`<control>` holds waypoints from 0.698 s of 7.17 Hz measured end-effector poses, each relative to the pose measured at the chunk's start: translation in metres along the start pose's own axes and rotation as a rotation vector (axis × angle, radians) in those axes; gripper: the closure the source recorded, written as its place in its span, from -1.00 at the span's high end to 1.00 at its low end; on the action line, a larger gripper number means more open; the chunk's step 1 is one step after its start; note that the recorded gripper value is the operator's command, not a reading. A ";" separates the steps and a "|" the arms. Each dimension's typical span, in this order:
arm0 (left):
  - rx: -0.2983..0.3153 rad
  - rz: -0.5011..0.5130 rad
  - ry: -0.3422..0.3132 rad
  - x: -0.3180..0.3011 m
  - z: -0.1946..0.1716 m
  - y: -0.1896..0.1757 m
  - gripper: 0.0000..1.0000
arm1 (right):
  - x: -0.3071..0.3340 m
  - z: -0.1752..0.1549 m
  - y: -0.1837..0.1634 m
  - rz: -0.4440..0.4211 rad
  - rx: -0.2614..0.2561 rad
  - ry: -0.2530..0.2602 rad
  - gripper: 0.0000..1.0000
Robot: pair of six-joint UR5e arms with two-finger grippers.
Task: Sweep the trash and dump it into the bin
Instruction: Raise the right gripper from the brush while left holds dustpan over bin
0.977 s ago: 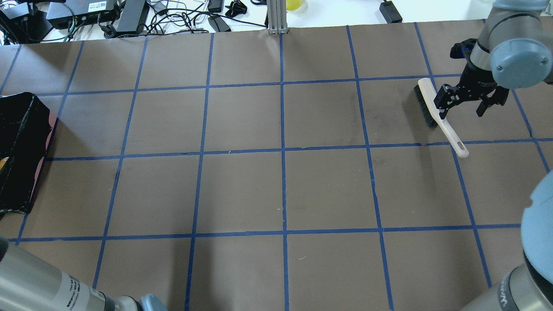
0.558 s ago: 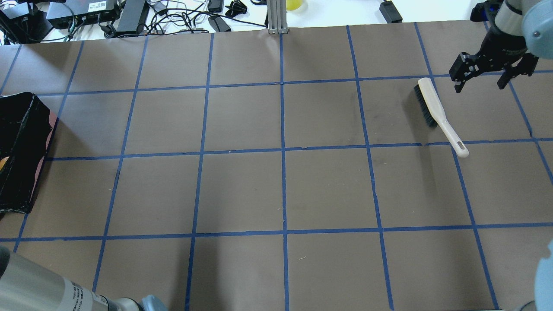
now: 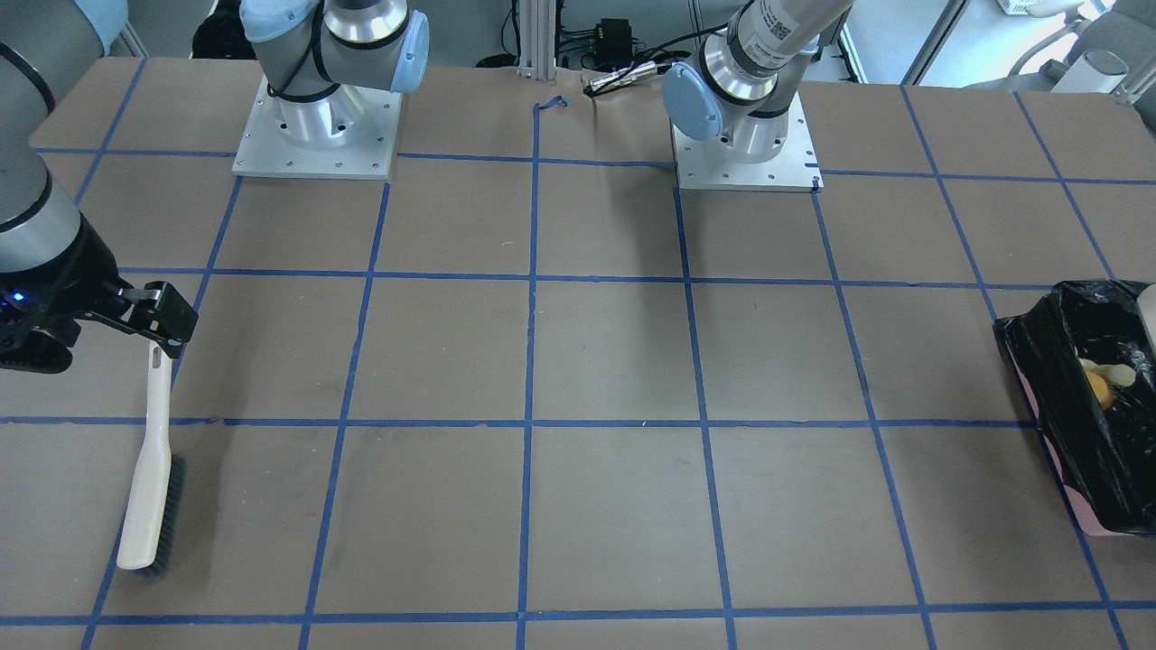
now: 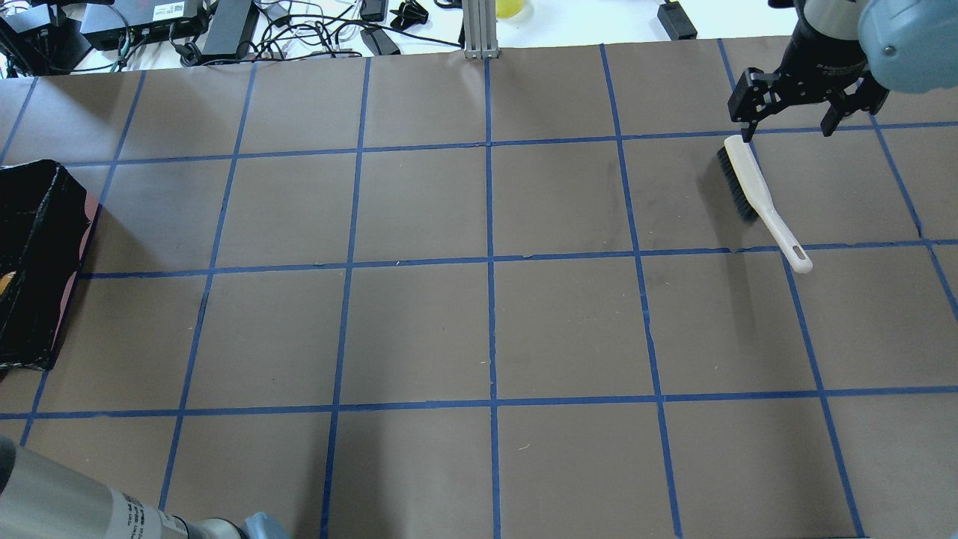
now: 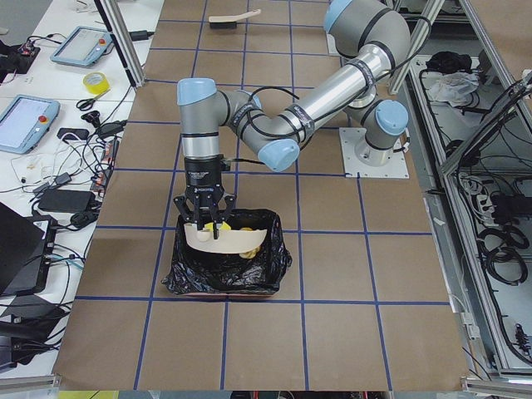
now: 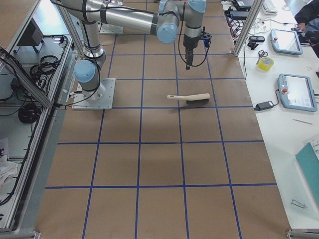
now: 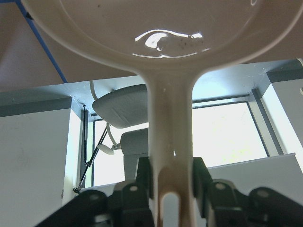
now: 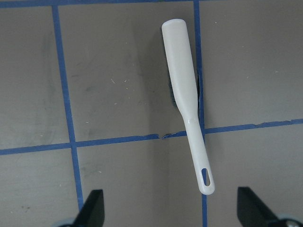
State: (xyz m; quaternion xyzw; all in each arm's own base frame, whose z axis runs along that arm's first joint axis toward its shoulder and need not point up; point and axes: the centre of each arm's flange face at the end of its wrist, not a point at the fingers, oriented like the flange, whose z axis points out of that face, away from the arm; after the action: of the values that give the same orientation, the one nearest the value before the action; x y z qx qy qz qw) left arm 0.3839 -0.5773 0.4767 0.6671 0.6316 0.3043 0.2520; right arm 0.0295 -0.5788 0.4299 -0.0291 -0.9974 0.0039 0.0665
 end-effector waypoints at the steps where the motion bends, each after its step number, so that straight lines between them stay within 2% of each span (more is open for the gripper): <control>1: -0.002 -0.003 0.000 0.000 0.003 0.000 -1.00 | -0.016 -0.006 0.004 -0.017 0.010 -0.001 1.00; 3: -0.020 -0.002 -0.009 0.000 0.010 0.001 -1.00 | -0.072 -0.026 0.020 -0.113 0.050 0.001 1.00; 5: -0.048 -0.015 -0.026 0.002 0.008 0.003 -1.00 | -0.099 -0.033 0.028 -0.164 0.063 0.006 1.00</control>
State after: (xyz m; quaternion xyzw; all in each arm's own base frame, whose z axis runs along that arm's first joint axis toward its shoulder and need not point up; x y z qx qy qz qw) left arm 0.3920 -0.5751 0.4734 0.6598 0.6259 0.3088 0.2785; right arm 0.1338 -0.5562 0.4491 0.0548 -0.9956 0.0298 0.0704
